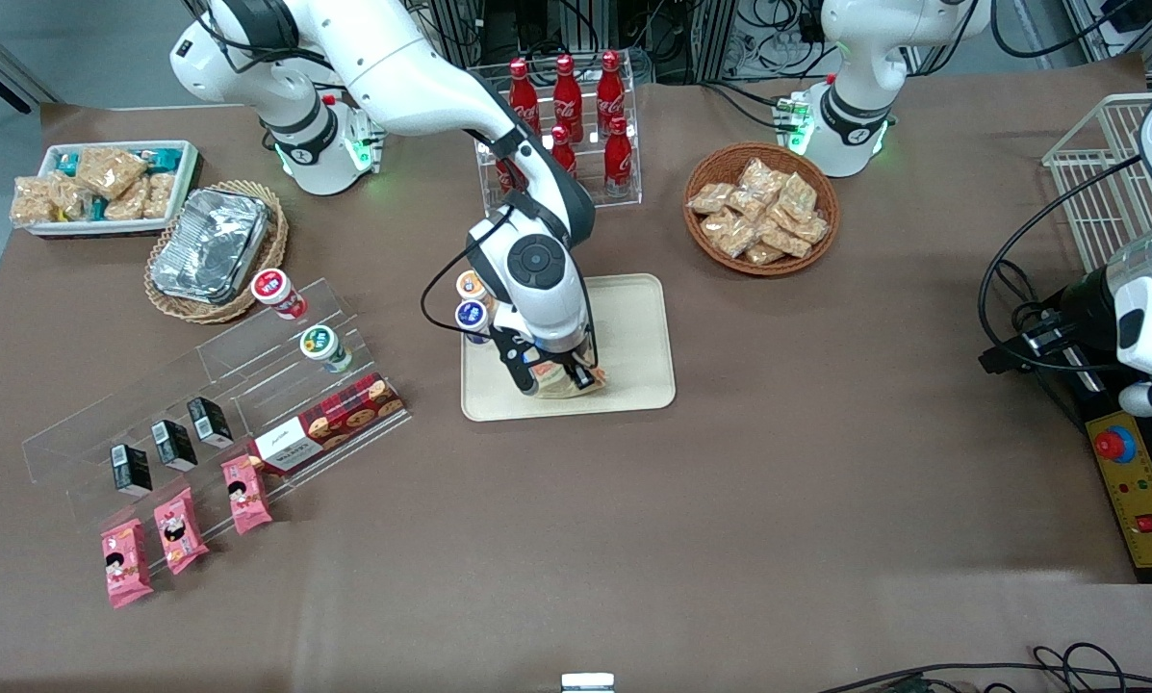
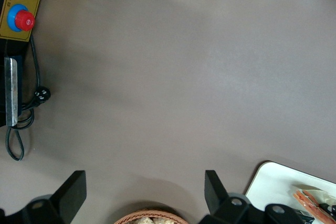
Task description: Place sandwich on tray
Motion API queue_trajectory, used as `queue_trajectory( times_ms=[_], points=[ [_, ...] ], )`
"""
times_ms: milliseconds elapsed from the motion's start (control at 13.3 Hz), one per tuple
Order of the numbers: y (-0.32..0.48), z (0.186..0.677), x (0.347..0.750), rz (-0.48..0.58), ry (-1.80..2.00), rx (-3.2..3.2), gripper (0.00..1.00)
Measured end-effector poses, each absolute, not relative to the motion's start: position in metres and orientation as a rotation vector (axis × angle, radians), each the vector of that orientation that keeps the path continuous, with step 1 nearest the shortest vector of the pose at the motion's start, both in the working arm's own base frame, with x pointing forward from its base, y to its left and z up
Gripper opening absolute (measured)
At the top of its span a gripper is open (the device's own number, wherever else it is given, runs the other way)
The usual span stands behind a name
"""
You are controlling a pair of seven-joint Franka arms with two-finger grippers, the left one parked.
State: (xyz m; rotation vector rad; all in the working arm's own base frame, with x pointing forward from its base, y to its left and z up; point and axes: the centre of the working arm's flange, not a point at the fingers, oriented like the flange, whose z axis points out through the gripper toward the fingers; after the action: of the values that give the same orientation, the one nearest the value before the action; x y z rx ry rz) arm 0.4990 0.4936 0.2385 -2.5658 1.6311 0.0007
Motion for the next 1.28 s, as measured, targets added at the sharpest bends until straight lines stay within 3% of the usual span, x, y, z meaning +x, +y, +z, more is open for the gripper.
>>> queue_trajectory(
  times_ms=[75,226,677,977,1278],
  points=[
    [0.495,0.236,0.498,-0.001,1.630,-2.567,0.23],
    [0.495,0.233,0.498,-0.002,1.631,-2.569,0.38],
    [0.495,0.240,0.503,-0.013,1.625,-2.556,0.96],
    [0.477,0.301,0.526,-0.087,1.520,-2.618,0.98],
    [0.407,0.388,0.558,-0.121,1.214,-2.828,0.98]
  ],
)
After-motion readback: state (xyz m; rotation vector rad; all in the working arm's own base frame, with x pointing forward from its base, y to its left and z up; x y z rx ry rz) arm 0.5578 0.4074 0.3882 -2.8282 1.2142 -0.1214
